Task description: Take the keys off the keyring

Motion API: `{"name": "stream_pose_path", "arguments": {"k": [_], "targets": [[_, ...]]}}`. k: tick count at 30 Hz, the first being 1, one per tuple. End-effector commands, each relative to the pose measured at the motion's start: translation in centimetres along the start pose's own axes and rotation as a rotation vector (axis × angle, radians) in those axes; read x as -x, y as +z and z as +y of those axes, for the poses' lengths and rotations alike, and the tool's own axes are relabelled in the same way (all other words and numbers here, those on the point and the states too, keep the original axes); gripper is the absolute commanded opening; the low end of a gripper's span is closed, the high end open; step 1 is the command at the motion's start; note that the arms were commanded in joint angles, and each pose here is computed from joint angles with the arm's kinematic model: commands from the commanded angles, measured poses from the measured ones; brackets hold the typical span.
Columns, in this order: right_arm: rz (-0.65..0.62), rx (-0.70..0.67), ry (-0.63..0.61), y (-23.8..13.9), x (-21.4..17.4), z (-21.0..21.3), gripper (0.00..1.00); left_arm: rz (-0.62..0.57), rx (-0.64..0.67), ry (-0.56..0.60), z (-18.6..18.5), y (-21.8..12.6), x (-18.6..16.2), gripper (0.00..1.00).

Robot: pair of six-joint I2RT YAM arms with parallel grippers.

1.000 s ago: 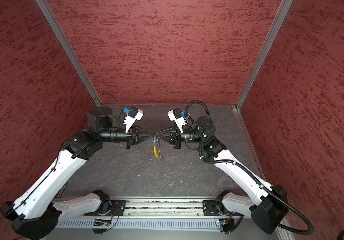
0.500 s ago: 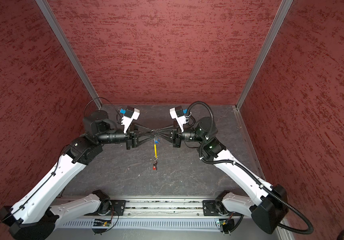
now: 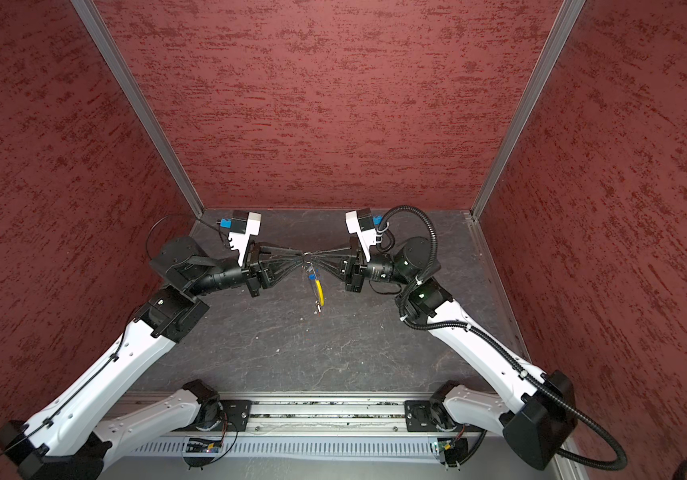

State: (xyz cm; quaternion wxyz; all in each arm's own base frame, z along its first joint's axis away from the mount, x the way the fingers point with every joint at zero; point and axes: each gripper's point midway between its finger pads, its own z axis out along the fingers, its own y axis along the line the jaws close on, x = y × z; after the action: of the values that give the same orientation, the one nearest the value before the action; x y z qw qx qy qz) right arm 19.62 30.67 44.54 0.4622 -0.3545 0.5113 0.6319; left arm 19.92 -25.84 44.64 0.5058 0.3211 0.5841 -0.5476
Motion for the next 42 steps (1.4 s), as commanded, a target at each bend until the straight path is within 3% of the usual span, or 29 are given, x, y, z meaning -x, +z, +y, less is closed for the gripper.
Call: {"name": "stream_pose_path", "arguments": {"k": [1,14,21,42], "targets": [[-0.051,0.015,-0.042,-0.2,1.4,1.2,0.00,-0.050,-0.044,0.002,-0.8,-0.3,1.3,0.26],[-0.085,0.014,-0.051,-0.3,2.2,1.5,0.00,0.021,-0.083,-0.059,-0.6,0.7,0.0,0.25],[-0.084,0.014,-0.042,-0.1,2.1,1.3,0.00,0.014,-0.100,-0.045,-1.2,0.6,0.3,0.19],[-0.050,-0.006,-0.023,0.5,0.9,0.2,0.00,0.018,-0.118,-0.051,-1.3,0.7,0.3,0.15]]}}
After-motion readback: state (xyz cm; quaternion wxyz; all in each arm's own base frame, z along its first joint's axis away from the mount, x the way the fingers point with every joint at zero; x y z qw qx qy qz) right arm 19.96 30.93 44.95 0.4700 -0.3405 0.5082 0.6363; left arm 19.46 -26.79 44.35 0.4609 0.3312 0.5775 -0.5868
